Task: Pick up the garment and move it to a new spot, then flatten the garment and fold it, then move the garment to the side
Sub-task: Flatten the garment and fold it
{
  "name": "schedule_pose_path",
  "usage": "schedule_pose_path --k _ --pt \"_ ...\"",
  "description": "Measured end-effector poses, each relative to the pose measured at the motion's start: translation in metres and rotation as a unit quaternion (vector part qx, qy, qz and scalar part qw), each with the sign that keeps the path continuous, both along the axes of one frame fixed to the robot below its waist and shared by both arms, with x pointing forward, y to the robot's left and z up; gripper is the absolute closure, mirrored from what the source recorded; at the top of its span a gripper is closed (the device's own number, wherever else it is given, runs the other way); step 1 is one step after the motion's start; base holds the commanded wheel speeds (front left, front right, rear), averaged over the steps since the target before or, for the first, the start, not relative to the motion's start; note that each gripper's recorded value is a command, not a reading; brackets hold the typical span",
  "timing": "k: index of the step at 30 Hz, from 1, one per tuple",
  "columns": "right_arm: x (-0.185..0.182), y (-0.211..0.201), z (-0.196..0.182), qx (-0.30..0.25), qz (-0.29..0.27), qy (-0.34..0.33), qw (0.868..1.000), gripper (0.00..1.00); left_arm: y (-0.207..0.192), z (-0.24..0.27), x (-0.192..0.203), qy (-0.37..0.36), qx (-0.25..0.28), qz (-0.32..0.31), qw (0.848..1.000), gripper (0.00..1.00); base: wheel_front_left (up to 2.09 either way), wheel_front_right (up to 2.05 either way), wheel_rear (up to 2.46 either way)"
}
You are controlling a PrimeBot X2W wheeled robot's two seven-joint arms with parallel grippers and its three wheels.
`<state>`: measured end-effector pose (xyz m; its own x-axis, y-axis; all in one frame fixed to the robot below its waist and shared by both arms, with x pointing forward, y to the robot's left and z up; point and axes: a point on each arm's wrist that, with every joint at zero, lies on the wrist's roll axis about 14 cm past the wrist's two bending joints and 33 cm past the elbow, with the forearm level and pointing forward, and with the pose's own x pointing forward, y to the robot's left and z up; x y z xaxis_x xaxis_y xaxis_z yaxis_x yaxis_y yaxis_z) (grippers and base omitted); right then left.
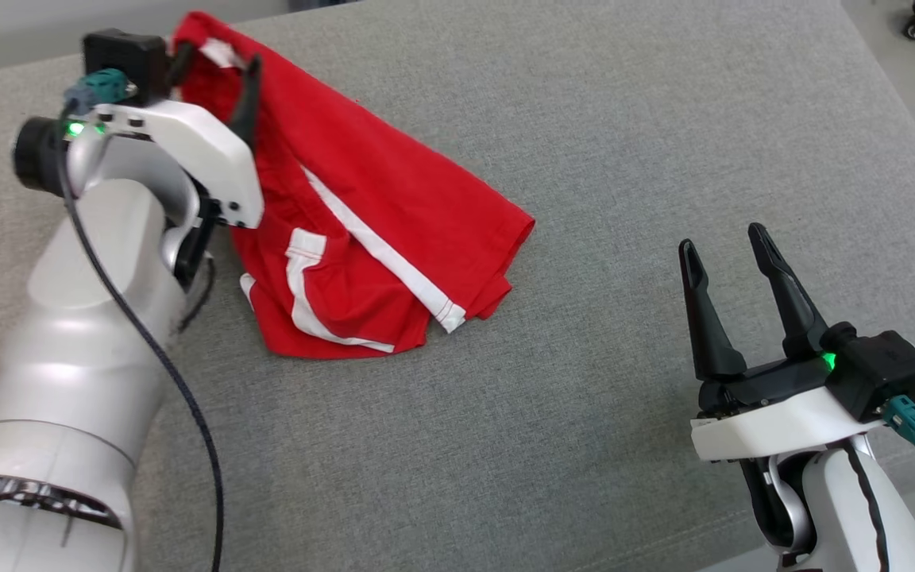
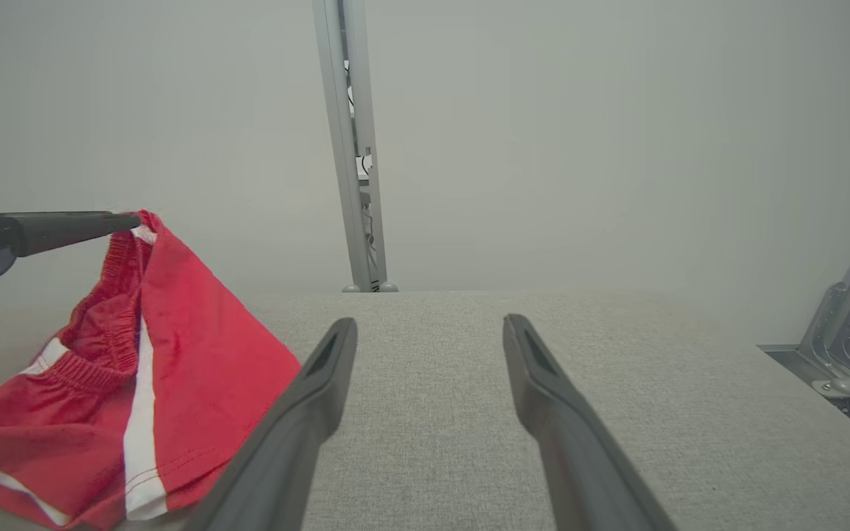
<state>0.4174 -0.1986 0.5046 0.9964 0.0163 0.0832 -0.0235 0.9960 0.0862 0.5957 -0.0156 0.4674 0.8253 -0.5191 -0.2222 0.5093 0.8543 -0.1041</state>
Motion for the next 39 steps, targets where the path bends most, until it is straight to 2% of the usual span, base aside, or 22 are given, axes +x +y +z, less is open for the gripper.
schedule_pose_path --k 5,12,18,25,31,39 --pt "-0.002 0.003 0.003 0.0 0.004 -0.004 1.0 0.0 -0.019 -0.015 -0.029 0.071 -0.001 -0.03 0.997 0.0 0.0 0.0 0.0" --pt "-0.006 0.003 0.01 -0.002 0.002 -0.013 1.0 0.0 -0.003 0.016 -0.027 0.018 -0.028 -0.022 0.999 0.0 0.0 0.0 0.0" --pt "-0.011 0.002 0.019 -0.006 0.0 -0.026 1.0 0.0 0.017 0.041 -0.039 -0.044 -0.073 0.004 0.996 0.0 0.0 0.0 0.0" --pt "-0.014 0.015 0.026 -0.01 0.018 -0.038 0.999 0.0 0.051 0.058 -0.077 -0.094 -0.118 0.052 0.987 0.0 0.0 0.0 0.0" --pt "-0.016 0.026 0.025 -0.012 0.032 -0.038 0.999 0.0 0.083 0.056 -0.128 -0.116 -0.156 0.114 0.974 0.0 0.0 0.0 0.0" --pt "-0.018 0.029 0.023 -0.015 0.038 -0.034 0.999 0.0 0.1 0.04 -0.159 -0.108 -0.156 0.147 0.971 0.0 0.0 0.0 0.0"
